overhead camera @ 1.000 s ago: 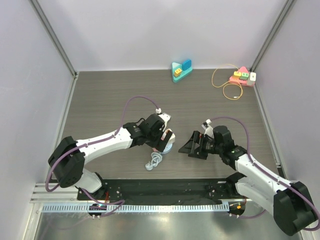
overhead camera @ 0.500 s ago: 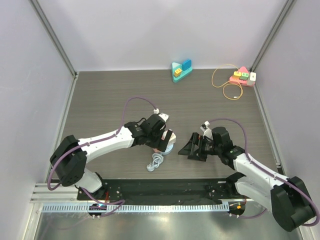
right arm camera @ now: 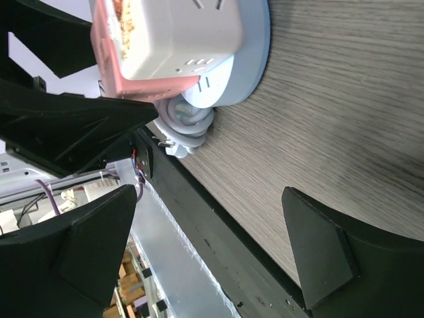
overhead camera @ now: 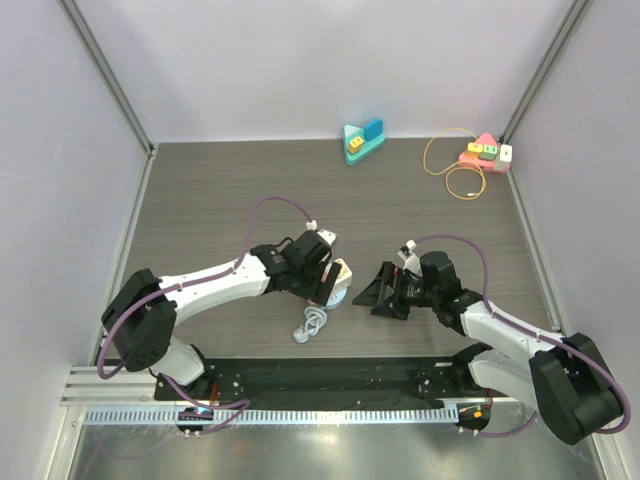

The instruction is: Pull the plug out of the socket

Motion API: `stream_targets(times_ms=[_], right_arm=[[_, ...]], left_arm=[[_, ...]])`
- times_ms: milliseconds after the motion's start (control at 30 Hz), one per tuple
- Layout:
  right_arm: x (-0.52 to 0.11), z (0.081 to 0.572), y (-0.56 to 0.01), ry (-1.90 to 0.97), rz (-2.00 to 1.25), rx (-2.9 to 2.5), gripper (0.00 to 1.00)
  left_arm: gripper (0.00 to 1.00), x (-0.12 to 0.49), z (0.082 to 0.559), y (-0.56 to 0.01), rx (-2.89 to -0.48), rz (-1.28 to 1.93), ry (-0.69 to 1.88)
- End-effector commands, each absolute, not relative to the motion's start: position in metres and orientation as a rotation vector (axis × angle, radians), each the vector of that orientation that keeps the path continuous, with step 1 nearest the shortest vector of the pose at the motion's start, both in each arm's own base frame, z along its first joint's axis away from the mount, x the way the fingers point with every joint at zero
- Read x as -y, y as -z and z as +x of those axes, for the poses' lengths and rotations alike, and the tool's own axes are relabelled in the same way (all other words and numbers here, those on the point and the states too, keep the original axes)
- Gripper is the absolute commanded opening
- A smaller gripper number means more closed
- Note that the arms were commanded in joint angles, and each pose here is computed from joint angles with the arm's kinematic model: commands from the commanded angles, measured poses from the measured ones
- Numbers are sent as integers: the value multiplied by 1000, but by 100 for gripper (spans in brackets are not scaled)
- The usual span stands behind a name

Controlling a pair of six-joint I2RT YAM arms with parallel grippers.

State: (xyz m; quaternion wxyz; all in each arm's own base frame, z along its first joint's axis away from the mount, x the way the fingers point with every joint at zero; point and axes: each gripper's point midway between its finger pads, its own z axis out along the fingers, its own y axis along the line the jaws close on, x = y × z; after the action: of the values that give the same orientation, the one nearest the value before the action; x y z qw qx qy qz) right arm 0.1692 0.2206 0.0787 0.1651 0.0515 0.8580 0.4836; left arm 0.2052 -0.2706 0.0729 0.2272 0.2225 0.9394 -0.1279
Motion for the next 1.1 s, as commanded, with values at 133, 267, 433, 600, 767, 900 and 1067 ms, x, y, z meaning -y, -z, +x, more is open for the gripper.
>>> stream_targets(times_ms=[133, 267, 433, 600, 767, 900, 1067], right_arm=[[-226, 170, -80, -1409, 129, -2421, 97], [-227, 171, -81, -1420, 132, -2398, 97], [-227, 170, -76, -1422, 139, -2410, 97], [-227, 169, -72, -1430, 156, -2413, 97], [-226, 172, -69, -1404, 151, -2415, 99], [-227, 174, -68, -1400, 149, -2416, 98], [-232, 173, -65, -1436, 152, -2415, 87]], left_arm=[[100, 275, 215, -82, -2541, 660, 329], [100, 282, 214, -80, -2574, 737, 320], [100, 292, 218, -78, -2536, 801, 357], [90, 294, 214, -69, -2595, 822, 350], [68, 288, 211, -65, -2631, 729, 330], [57, 293, 204, -68, -2649, 639, 414], [51, 294, 200, -73, -2646, 531, 477]])
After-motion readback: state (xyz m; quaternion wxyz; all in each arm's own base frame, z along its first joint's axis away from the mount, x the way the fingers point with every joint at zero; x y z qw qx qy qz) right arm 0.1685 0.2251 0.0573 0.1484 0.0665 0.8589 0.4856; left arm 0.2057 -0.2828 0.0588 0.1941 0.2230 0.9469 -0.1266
